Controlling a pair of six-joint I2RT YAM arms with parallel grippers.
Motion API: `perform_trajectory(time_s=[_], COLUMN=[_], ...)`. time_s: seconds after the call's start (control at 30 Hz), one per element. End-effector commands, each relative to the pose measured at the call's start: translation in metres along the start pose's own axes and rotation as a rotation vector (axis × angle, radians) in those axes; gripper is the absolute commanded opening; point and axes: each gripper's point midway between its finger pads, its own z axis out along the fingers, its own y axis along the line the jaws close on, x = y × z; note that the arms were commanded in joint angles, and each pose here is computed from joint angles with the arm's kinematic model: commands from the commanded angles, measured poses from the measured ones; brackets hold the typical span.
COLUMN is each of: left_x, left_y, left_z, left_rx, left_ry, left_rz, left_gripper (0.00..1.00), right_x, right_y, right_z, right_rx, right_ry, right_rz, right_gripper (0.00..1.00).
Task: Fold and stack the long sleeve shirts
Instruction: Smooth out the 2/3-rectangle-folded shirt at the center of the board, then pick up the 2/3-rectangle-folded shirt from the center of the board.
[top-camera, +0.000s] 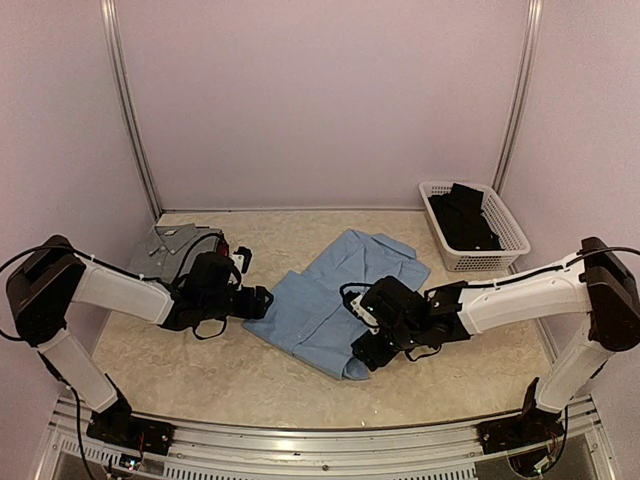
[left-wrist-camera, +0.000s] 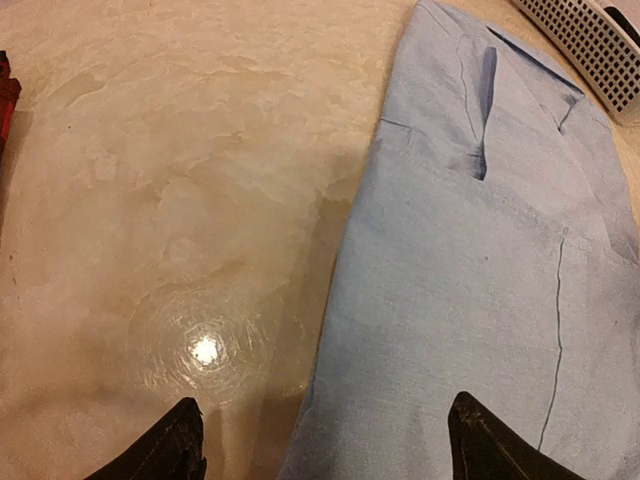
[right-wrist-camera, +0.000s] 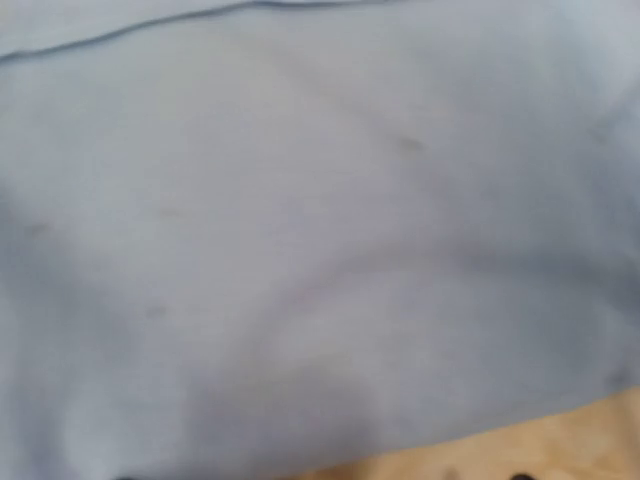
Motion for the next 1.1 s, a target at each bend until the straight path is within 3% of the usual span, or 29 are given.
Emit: perform_trajectory(time_s=[0.0, 0.17, 0.4, 0.7, 1.07], left_x=[-0.008, -0.012, -0.013, -0.012, -0.011], left_y=[0.007, 0.013, 0.015, 0.022, 0.033], left_z=[-0.015, -0.02, -0.022, -0.019, -0.021], left_rx=[-0.047, -0.079, -0.085, -0.1, -0.105], left_ry=[-0.029, -0.043, -0.049, -0.043, -0.038], left_rz=[0.009, -0.001, -0.013, -0.03, -0.057], left_gripper=[0.8, 0.81, 0.81, 0.82, 0.83], right_x=[-0.012, -0.022, -0.005, -0.024, -0.017], right_y=[0.021, 0.049, 0.04, 0.08, 0.112], right_z=[-0.012, -0.013, -0.006, -0.031, -0.009], right_rx=[0.011, 0.008, 0.143, 0.037, 0.011], right_ry=[-0.058, -0.099, -0.007, -0.121, -0.084], right_rz=[-0.066, -0.144, -0.19, -0.248, -0.349], right_gripper=[0.8, 0.82, 0.81, 0.82, 0.79])
